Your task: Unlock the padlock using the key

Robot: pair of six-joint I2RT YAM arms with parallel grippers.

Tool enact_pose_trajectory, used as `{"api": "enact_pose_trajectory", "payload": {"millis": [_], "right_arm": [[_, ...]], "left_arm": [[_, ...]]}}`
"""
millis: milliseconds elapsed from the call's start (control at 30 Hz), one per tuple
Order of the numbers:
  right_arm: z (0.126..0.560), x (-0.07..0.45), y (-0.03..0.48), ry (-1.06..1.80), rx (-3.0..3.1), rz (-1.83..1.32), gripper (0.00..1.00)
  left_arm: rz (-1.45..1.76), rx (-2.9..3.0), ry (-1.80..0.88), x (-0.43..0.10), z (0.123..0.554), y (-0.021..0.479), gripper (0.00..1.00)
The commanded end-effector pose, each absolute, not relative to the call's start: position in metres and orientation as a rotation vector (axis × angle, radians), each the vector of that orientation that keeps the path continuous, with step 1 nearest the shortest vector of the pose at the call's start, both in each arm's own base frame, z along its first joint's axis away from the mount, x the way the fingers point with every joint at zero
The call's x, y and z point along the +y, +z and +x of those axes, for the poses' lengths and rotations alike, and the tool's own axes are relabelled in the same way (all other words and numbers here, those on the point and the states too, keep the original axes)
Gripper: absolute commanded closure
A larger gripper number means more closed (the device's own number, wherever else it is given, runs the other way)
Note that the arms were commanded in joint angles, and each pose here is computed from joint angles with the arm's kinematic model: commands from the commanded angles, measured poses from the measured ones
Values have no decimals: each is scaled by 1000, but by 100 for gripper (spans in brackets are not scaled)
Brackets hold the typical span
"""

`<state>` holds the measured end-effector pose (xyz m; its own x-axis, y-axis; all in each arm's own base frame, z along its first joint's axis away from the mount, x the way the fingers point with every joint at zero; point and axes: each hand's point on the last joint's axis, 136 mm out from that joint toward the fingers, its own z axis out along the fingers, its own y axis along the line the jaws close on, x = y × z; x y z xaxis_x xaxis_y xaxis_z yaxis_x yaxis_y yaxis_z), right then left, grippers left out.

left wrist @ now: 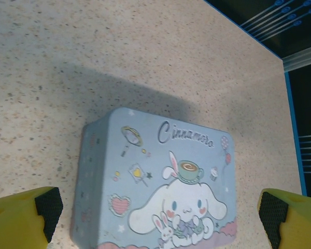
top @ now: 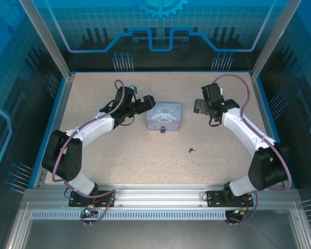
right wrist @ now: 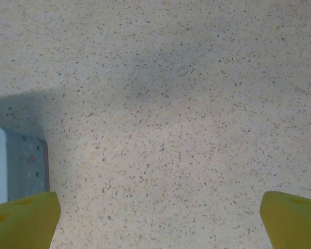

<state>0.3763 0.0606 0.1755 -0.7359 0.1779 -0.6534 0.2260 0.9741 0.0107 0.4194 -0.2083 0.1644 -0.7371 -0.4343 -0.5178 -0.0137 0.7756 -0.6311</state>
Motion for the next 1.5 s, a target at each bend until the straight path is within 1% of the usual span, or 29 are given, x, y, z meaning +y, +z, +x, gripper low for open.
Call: {"api": "enact_pose_trajectory", "payload": {"millis": [0, 133, 233, 300, 433, 500, 533, 733, 800, 867, 1000, 1033, 1233, 1467], "right_arm": [[374, 70, 194, 30, 2331, 248, 0], [364, 77, 206, 86, 2332, 209, 0], [351, 73, 202, 110, 2383, 265, 0], [342, 77, 195, 131, 2428, 241, 0], [324, 100, 176, 299, 2506, 175, 0], [311, 102, 161, 301, 2575, 185, 1], [306, 105, 153, 309, 2601, 179, 3], [277, 109, 118, 322, 2688, 268, 11], [266, 107, 101, 302, 2742, 303, 18], [260, 107, 86, 290, 2788, 337, 28], [255, 117, 67, 305, 2848, 339, 44], [255, 120, 64, 299, 2862, 345, 46], [250, 136, 46, 311, 2934, 427, 47], [239, 143, 30, 266, 2989, 493, 59]], "left_arm": [[-282, 2248, -805, -220, 416, 180, 1], [-240, 2240, -817, -230, 415, 185, 1], [-226, 2233, -823, -232, 414, 186, 1], [-208, 2233, -832, -236, 413, 186, 1], [-168, 2233, -836, -240, 412, 187, 1], [-156, 2230, -832, -241, 411, 186, 1], [-152, 2228, -831, -241, 412, 186, 1], [-143, 2222, -853, -245, 415, 185, 1], [-140, 2228, -848, -246, 416, 182, 1], [-139, 2232, -849, -247, 417, 180, 1], [-139, 2234, -863, -250, 418, 179, 1], [-140, 2234, -863, -249, 418, 179, 1], [-142, 2231, -864, -250, 420, 179, 1], [-129, 2241, -857, -251, 422, 175, 1]]}}
